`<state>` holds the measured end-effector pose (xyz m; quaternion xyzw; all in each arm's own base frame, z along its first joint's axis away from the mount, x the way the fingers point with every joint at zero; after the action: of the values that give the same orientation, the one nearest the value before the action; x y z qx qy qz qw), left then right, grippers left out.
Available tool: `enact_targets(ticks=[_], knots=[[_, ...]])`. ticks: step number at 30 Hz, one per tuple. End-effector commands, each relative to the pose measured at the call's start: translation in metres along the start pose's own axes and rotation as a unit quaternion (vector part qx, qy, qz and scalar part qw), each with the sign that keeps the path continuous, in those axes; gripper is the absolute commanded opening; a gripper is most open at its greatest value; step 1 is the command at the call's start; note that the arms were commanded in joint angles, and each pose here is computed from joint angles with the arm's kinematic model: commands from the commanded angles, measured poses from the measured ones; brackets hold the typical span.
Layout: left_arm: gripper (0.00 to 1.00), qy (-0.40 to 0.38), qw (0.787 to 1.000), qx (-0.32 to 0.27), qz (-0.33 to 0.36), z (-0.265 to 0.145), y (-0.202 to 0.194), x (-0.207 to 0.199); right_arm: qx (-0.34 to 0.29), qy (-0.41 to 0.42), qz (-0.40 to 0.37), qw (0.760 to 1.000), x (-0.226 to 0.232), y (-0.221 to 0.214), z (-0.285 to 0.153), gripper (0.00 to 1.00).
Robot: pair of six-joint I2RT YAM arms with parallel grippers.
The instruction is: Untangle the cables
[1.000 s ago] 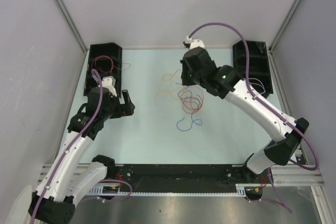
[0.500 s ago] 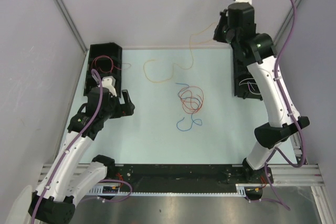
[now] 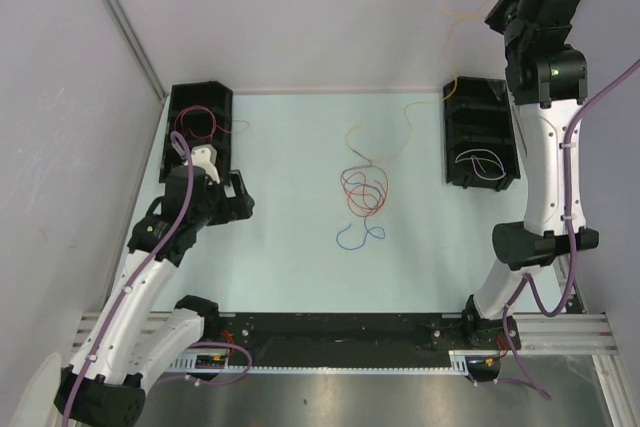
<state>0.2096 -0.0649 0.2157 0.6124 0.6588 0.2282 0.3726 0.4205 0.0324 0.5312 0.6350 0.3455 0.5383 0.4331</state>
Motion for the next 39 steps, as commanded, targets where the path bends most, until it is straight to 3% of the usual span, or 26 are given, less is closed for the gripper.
enact_targets(ticks=[1, 7, 15, 25, 39], knots=[[1.00, 0.009, 1.000, -0.018, 0.001, -0.001, 0.005, 0.005, -0.075, -0.050, -0.015, 0.996, -0.019, 0.030, 0.001, 0.00], [1.00, 0.010, 1.000, -0.016, 0.001, -0.001, 0.005, 0.005, -0.055, -0.165, -0.053, 0.983, -0.064, 0.000, 0.027, 0.00], [1.00, 0.011, 1.000, -0.016, 0.001, 0.000, 0.005, 0.006, 0.014, -0.245, -0.007, 0.969, -0.143, -0.060, 0.062, 0.00], [1.00, 0.011, 1.000, -0.014, 0.000, 0.000, 0.005, 0.006, 0.111, -0.234, 0.036, 0.965, -0.186, -0.134, 0.090, 0.00], [1.00, 0.011, 1.000, -0.014, 0.000, 0.001, 0.005, 0.006, 0.222, -0.272, 0.028, 0.936, -0.225, -0.235, 0.104, 0.00]])
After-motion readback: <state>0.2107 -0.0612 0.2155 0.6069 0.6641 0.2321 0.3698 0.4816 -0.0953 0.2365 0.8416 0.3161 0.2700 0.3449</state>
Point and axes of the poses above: each gripper's point midway between its finger pads, its own z axis out along the fingers, its own x axis along the line the jaws close on, y = z × x, the point moved 4 cm from there along -z, back along the fingers, and after that the axes turned 3 degrees about z, right-handed, at the moved point
